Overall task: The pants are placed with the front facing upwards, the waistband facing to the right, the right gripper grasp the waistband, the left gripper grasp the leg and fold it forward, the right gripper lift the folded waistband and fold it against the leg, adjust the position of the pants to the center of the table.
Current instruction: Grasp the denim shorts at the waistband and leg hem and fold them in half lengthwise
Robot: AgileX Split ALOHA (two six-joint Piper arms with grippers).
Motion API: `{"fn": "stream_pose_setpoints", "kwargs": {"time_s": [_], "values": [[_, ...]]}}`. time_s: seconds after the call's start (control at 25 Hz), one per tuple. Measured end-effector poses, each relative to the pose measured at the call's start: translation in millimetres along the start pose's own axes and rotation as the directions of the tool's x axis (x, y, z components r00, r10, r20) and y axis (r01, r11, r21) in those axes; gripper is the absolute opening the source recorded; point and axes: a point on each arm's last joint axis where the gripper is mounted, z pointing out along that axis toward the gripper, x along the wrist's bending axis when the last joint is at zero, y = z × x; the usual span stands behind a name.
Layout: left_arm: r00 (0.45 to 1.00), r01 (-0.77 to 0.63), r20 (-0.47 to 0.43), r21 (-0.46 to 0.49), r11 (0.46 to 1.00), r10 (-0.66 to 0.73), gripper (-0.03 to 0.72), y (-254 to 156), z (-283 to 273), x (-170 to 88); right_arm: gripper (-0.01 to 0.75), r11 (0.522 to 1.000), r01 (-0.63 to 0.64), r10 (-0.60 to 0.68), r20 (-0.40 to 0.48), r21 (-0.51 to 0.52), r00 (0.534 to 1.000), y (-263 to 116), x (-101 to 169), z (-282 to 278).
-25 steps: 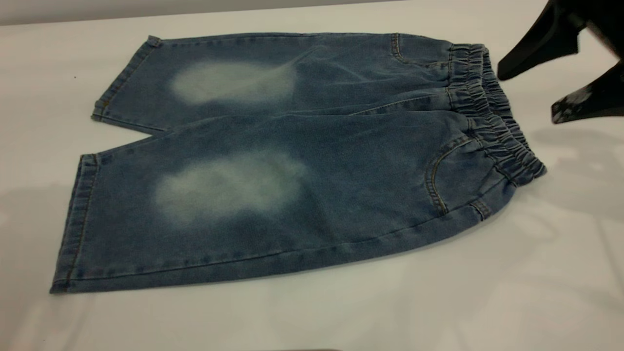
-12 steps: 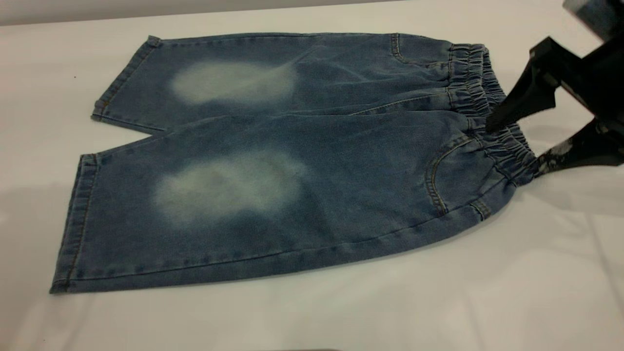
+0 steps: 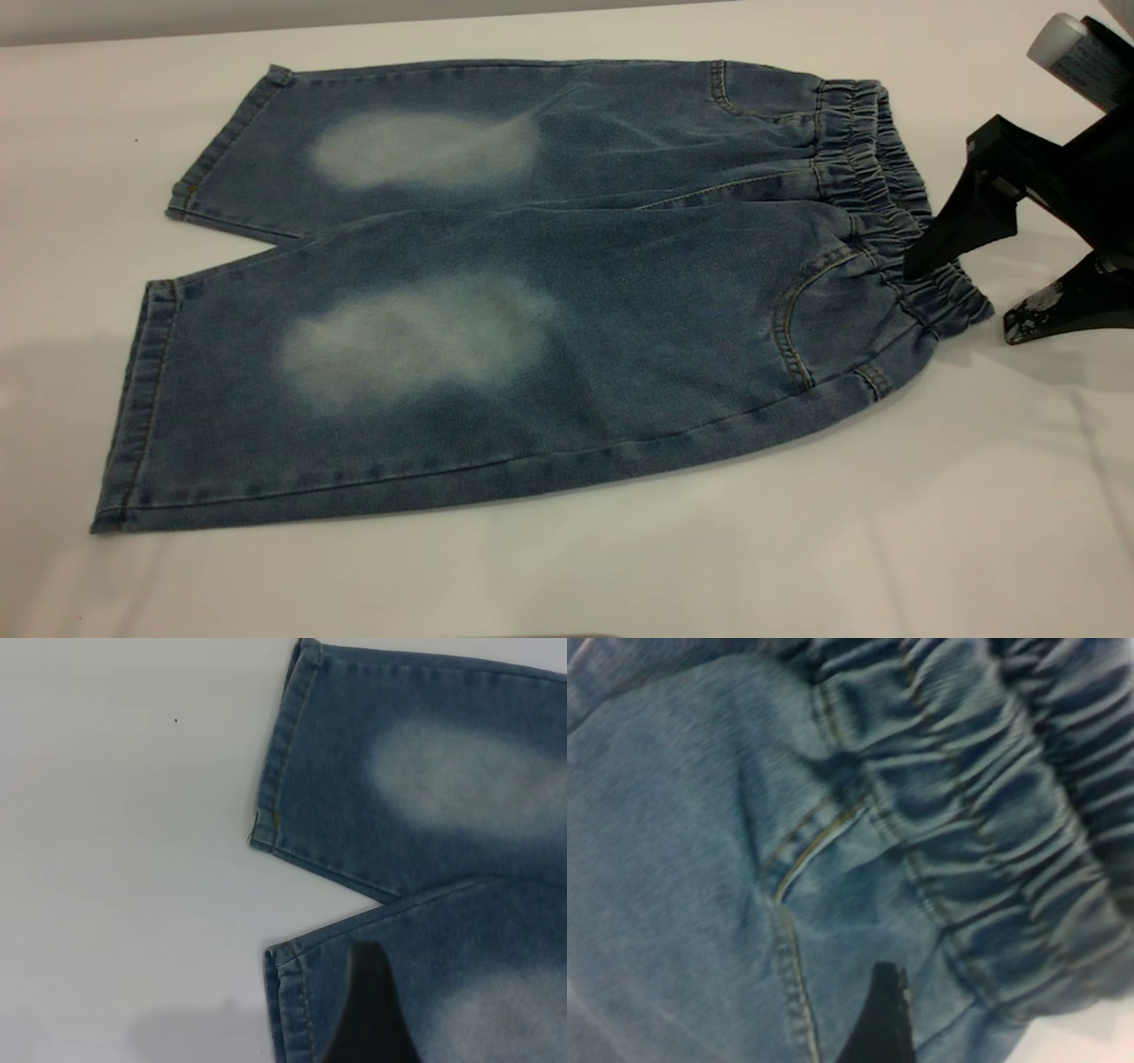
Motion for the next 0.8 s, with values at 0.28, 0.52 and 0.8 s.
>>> {"fn": "stream_pose_setpoints", "kwargs": {"time_s": [0.28,0.52,0.8], "values": [[1.000,0.000,0.000,-0.001,1.000,0.000,0.482,0.1,0.0,0.0,0.594,1.000,0.001,0.000,0.039,-0.028,0.999,2.6,-3.8,-0.2],[1.000,0.000,0.000,-0.002,1.000,0.000,0.482,0.2,0.0,0.0,0.594,0.999,0.019,-0.018,0.038,-0.034,0.999,3.1,-4.7,1.4],[1.000,0.000,0.000,-0.002,1.000,0.000,0.482,0.2,0.0,0.0,0.592,0.999,0.023,-0.024,-0.048,-0.037,0.999,3.8,-1.6,9.5]]}}
